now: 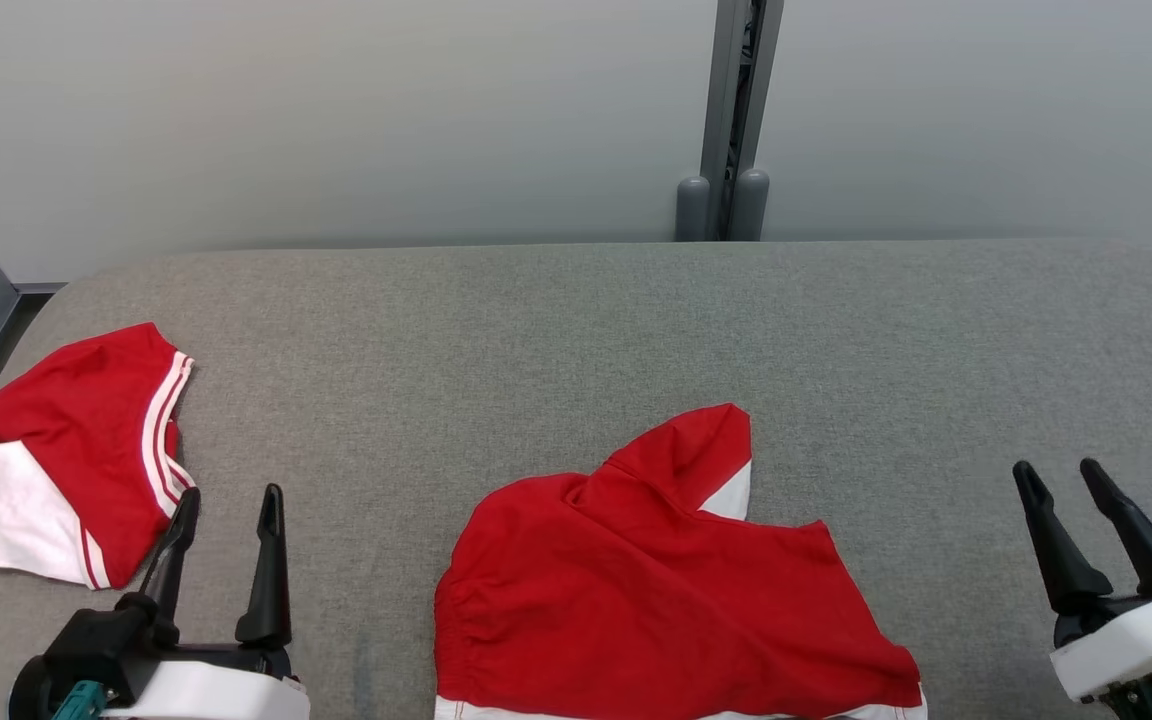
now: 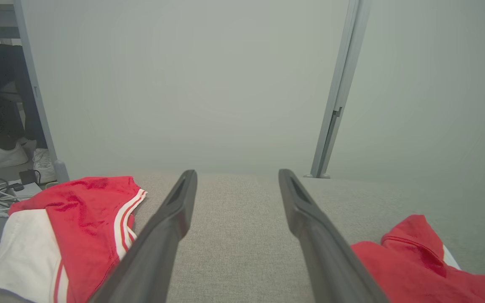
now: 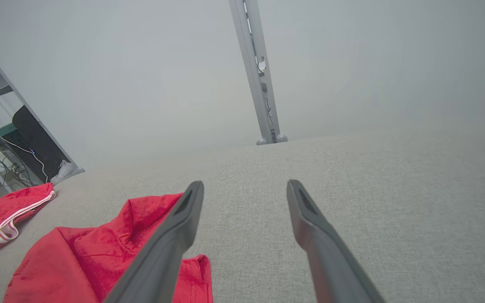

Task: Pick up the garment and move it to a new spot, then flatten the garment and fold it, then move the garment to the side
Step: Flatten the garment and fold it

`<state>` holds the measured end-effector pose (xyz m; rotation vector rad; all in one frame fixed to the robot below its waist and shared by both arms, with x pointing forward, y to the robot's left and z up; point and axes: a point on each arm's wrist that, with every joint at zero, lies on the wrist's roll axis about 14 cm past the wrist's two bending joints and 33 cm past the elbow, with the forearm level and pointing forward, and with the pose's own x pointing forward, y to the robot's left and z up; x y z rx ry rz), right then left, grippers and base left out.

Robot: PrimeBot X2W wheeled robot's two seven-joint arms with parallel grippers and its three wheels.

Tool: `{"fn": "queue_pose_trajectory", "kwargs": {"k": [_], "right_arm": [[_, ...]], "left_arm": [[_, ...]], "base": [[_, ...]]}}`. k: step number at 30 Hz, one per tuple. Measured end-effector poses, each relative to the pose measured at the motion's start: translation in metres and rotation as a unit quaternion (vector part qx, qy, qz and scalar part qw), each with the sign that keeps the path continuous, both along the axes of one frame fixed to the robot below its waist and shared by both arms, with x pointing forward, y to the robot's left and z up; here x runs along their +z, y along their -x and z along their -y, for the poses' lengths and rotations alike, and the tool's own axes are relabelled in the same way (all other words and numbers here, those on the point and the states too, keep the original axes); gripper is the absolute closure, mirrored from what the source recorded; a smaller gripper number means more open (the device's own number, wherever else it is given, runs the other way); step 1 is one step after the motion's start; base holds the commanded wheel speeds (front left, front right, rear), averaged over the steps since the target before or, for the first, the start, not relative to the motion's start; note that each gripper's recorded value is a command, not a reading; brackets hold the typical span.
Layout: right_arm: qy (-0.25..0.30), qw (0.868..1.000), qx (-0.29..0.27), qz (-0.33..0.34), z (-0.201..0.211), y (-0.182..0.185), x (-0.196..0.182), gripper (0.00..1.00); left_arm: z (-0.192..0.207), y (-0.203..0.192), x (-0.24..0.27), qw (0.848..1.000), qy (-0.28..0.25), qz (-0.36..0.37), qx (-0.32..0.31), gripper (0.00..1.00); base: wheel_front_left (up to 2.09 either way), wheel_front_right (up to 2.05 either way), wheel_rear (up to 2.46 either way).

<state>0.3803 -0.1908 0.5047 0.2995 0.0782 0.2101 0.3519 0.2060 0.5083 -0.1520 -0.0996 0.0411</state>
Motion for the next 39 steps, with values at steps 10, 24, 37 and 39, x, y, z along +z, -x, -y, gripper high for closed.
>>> {"fn": "queue_pose_trajectory", "kwargs": {"k": [10, 24, 37, 39], "right_arm": [[-0.003, 0.991, -0.026, 0.13, -0.021, -0.004, 0.047, 0.0], [0.039, 0.991, -0.058, 0.116, -0.018, 0.005, 0.029, 0.0], [0.041, 0.992, -0.05, 0.113, -0.022, 0.004, 0.026, 0.0], [0.041, 0.992, -0.049, 0.111, -0.023, 0.004, 0.025, 0.0]], "left_arm": [[-0.004, -0.001, 0.027, 0.999, -0.015, 0.04, 0.005, 0.0], [0.012, 0.002, 0.0, 1.0, 0.002, 0.0, -0.016, 0.0], [0.014, 0.003, -0.002, 1.0, 0.006, -0.003, -0.016, 0.0], [0.014, 0.003, -0.002, 1.0, 0.006, -0.003, -0.015, 0.0]], "base": [[0.0, 0.0, 0.0], [0.0, 0.0, 0.0], [0.0, 0.0, 0.0], [0.0, 0.0, 0.0]]}}
